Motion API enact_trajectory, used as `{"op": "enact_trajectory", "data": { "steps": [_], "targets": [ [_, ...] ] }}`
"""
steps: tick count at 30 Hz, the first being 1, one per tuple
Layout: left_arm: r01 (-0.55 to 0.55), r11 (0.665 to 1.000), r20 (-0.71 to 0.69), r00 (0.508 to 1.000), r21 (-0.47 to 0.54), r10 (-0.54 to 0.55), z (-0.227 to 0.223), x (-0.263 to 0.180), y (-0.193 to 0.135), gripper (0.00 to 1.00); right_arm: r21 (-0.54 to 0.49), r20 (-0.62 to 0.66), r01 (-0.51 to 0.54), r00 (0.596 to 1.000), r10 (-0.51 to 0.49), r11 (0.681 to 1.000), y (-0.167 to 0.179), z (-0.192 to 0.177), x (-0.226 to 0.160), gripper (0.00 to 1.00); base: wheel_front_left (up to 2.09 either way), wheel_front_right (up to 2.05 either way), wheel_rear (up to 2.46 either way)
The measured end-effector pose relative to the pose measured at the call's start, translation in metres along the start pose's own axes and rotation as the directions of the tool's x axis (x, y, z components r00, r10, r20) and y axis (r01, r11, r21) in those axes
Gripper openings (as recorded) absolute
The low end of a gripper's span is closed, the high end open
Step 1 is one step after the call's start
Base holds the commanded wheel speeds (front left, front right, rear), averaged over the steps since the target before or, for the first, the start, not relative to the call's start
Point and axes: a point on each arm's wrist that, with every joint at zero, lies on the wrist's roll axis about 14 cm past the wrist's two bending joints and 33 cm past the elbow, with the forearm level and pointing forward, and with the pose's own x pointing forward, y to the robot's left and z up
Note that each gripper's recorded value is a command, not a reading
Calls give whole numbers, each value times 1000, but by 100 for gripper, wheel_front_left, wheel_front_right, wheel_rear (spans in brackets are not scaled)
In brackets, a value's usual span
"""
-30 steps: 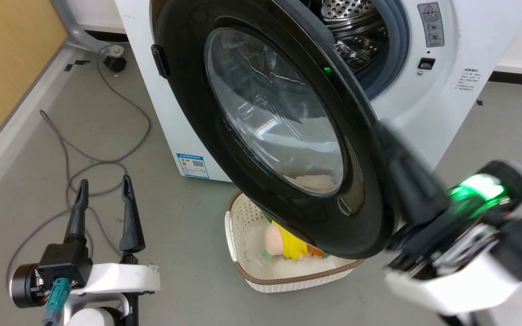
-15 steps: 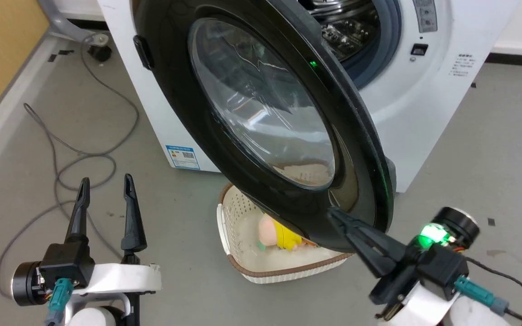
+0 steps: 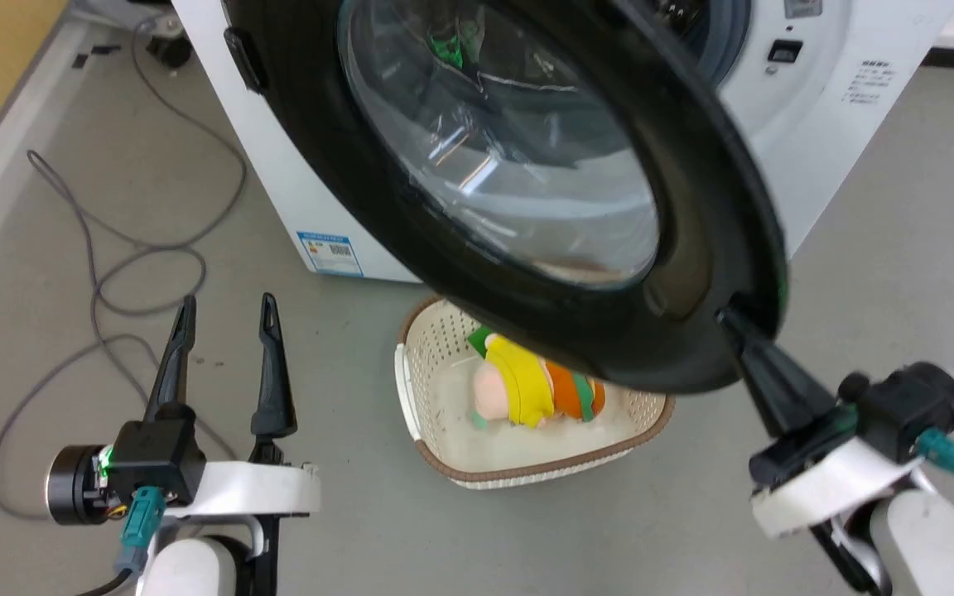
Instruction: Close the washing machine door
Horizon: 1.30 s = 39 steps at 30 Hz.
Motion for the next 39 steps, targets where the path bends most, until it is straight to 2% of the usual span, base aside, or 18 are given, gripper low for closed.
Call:
{"op": "enact_trajectory", "data": {
  "steps": [9, 18, 29, 39],
  "targets": [
    [26, 1000, -21, 999, -1, -26, -13, 13, -11, 100, 41, -20, 129, 991, -129, 991, -43, -18, 31, 0, 0, 0, 0],
    [25, 1000, -46, 999, 10, -24, -30, 29, -15, 100, 65, -36, 259, 966, -257, 964, -97, -36, 64, 0, 0, 0, 0],
    [13, 1000, -83, 996, 12, -12, -50, 38, -15, 100, 49, -48, 318, 948, -316, 947, -131, -51, 102, 0, 0, 0, 0],
    [1, 1000, -93, 996, 8, 0, -55, 41, -14, 100, 49, -75, 360, 931, -356, 932, -153, -57, 120, 0, 0, 0, 0]
  ]
}}
